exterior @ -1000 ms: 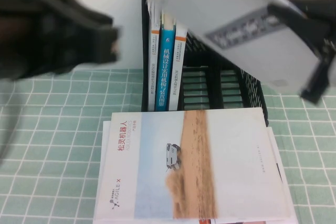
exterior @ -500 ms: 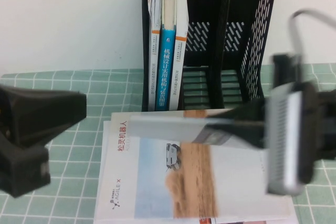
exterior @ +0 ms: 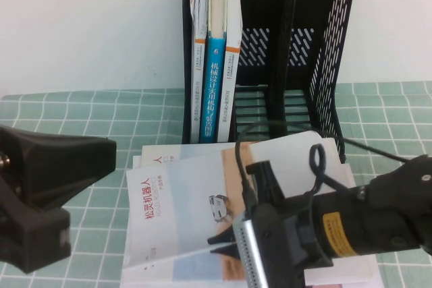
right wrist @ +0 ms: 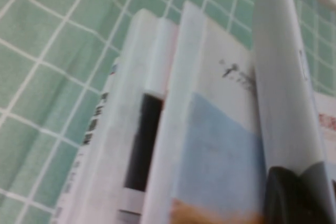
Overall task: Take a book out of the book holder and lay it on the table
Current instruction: Place the picked book on the book
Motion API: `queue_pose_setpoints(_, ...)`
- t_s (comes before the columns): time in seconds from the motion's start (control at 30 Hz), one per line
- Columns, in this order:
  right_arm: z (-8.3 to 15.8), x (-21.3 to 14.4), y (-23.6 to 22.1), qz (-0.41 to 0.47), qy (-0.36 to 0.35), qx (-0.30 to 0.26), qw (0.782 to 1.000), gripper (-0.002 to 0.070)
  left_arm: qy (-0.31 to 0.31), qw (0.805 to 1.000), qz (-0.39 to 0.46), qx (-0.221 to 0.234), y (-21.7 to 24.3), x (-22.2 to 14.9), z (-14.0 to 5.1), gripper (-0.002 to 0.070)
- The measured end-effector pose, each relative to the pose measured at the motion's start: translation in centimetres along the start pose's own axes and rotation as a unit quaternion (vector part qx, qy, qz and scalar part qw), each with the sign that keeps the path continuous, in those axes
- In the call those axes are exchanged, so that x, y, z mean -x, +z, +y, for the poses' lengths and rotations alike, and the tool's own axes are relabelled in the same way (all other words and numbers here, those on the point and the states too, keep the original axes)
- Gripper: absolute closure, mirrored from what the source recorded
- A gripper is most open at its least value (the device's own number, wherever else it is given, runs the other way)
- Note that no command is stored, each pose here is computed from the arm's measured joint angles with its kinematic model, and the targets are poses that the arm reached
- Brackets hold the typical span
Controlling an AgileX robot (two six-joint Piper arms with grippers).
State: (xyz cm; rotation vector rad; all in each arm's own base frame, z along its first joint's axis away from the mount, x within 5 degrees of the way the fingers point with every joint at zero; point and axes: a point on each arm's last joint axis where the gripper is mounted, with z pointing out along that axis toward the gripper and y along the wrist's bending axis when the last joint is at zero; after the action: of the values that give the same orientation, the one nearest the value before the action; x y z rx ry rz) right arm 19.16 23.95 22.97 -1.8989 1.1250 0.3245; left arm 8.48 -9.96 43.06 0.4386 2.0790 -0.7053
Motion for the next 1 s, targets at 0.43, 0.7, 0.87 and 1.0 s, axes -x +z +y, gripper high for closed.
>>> queue_pose_setpoints(0.43, 0.6, -0.6, 1.2, 0.0, 0.203, 0.026, 0.979, 0.0272, 0.008, 1.0, 0.016, 0.011, 0.0, -0.3, 0.2, 0.0678)
queue_pose_setpoints(0.7, -0.9, 1.4, 1.0, -0.05, 0.31, 0.051, 0.948, 0.0232, 0.008, 1.0, 0.019, 0.013, 0.0, -0.3, 0.2, 0.0678)
queue_pose_setpoints(0.87, -3.3, 3.4, 0.2, -0.086, 0.285, 0.034, 0.954, 0.0234, 0.011, 0.999, -0.033, -0.016, -0.4, 0.5, -0.1, 0.0677)
queue_pose_setpoints(1.0, -6.4, 5.5, -2.6, -0.116, 0.251, -0.036, 0.96, 0.0342, 0.028, 0.995, -0.093, -0.032, -1.6, 1.3, -0.1, 0.0678)
